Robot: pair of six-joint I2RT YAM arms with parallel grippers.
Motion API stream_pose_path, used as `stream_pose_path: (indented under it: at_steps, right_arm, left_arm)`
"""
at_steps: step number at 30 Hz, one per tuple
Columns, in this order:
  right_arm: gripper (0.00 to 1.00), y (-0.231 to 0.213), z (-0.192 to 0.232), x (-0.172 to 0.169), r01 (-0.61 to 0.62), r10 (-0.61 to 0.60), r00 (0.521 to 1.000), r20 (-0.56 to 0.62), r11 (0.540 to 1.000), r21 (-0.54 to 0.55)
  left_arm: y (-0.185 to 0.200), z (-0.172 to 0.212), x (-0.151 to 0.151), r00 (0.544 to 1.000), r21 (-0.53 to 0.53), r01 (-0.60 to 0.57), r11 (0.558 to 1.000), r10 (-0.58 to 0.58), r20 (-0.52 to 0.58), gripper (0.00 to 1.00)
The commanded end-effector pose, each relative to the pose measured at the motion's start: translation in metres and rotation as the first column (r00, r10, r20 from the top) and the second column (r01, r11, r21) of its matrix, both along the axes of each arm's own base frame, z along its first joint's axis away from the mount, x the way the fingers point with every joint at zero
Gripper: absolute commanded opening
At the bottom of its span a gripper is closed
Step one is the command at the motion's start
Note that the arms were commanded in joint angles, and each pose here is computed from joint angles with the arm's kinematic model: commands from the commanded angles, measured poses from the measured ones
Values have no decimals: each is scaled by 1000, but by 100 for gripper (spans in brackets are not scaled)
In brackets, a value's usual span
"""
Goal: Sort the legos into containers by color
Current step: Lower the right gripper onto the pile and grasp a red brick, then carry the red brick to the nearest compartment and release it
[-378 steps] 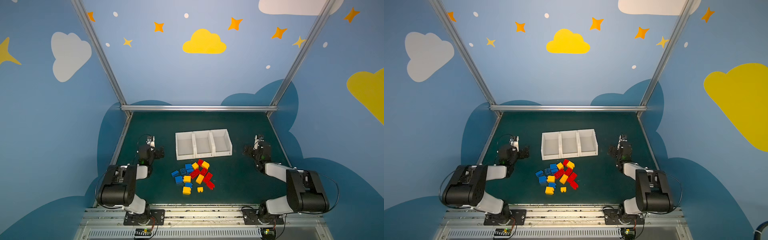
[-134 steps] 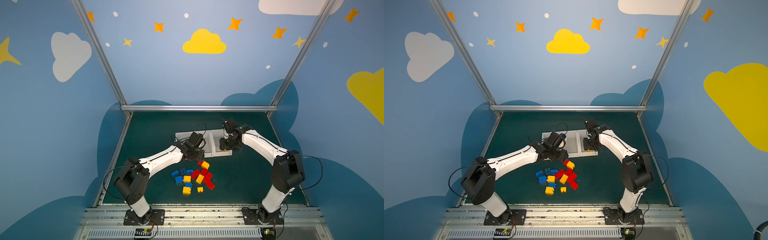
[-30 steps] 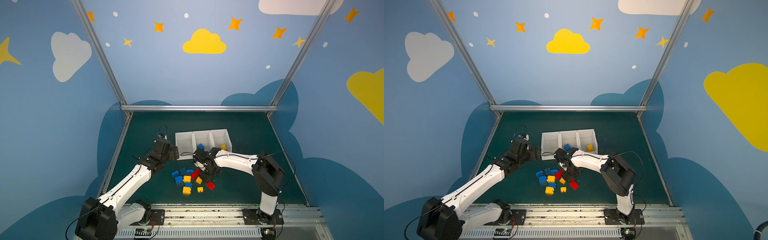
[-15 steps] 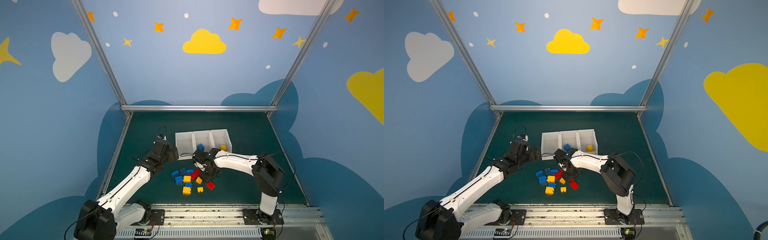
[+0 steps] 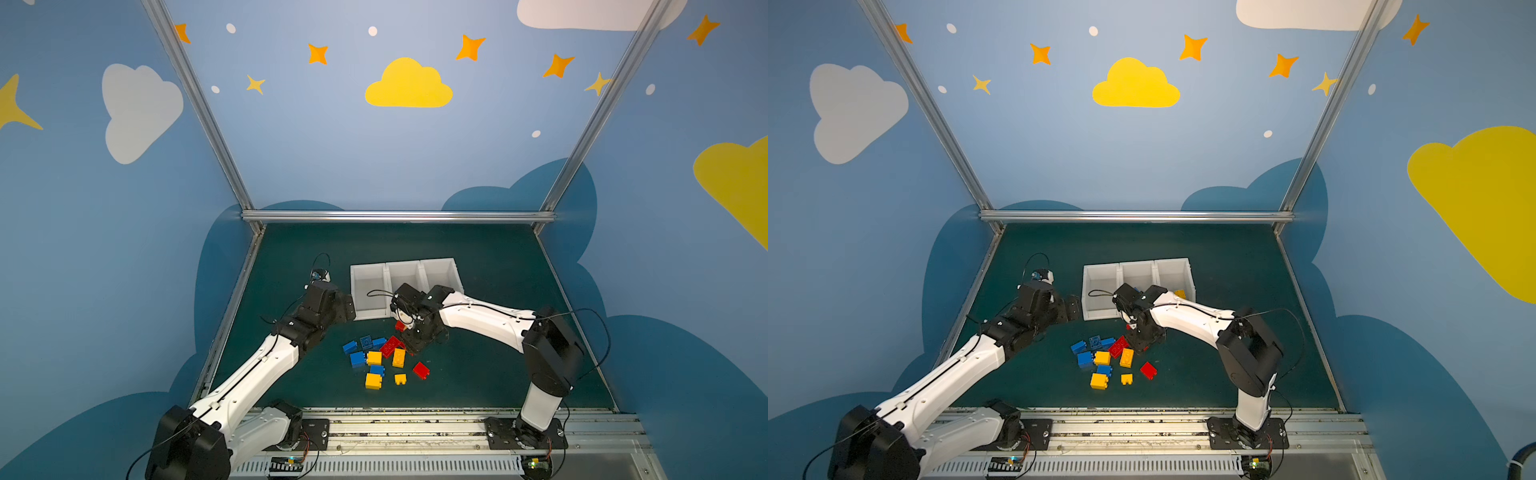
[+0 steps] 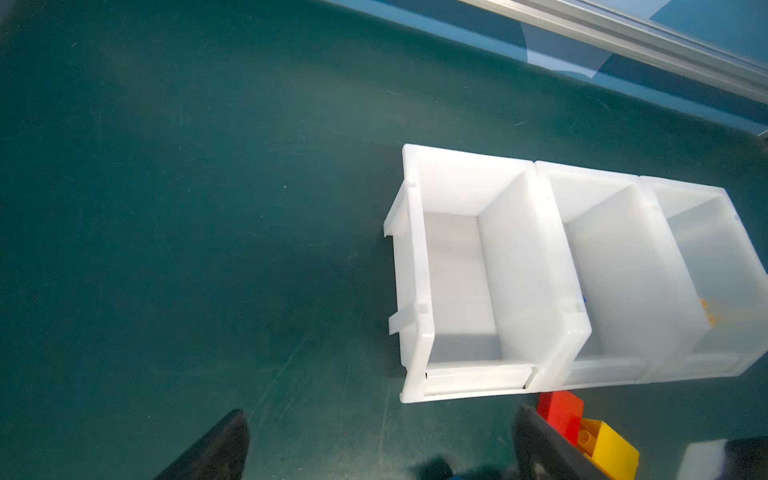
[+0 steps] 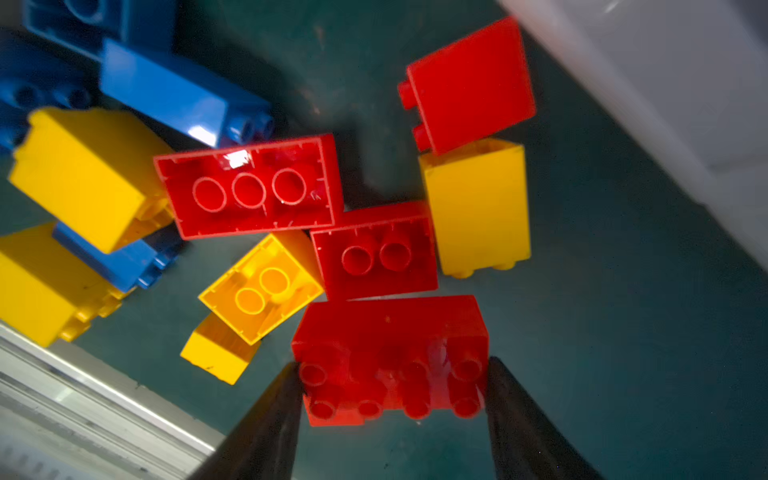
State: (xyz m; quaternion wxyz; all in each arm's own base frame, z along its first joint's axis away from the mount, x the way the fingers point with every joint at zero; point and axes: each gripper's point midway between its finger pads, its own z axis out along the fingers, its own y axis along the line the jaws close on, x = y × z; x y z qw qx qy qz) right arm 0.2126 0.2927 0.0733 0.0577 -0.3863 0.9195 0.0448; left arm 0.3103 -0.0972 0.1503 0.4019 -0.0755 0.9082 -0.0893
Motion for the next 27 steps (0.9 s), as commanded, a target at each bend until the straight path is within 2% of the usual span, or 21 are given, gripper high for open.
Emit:
stream_pose_path:
  at_steps: [1,11,20,22,25,27]
  right_arm:
    - [54,9,29,12,-21,19,999,31,998,63]
    - [54,72,78,85,-115,83,984,157,971,208]
    - [54,123,66,125,-153,107,977,185,955,255]
    - [57,129,61,129,-153,107,977,182,954,260]
    - [67,133,57,133,-152,110,978,175,956,251]
    - [69,134,61,134,-154,108,977,183,954,256]
  left_arm:
    - [6,0,-4,1000,-1,-18,1000,18,6,99]
    - [12,-1,-15,999,-32,-37,999,38,11,99]
    - [8,-12,-20,1000,-68,-30,997,29,-11,99]
    - [7,-13,-20,1000,-64,-19,998,18,-17,99]
    - [6,-12,-20,1000,-64,-15,998,14,-19,99]
    - [6,-12,-20,1000,-66,-12,998,10,-20,99]
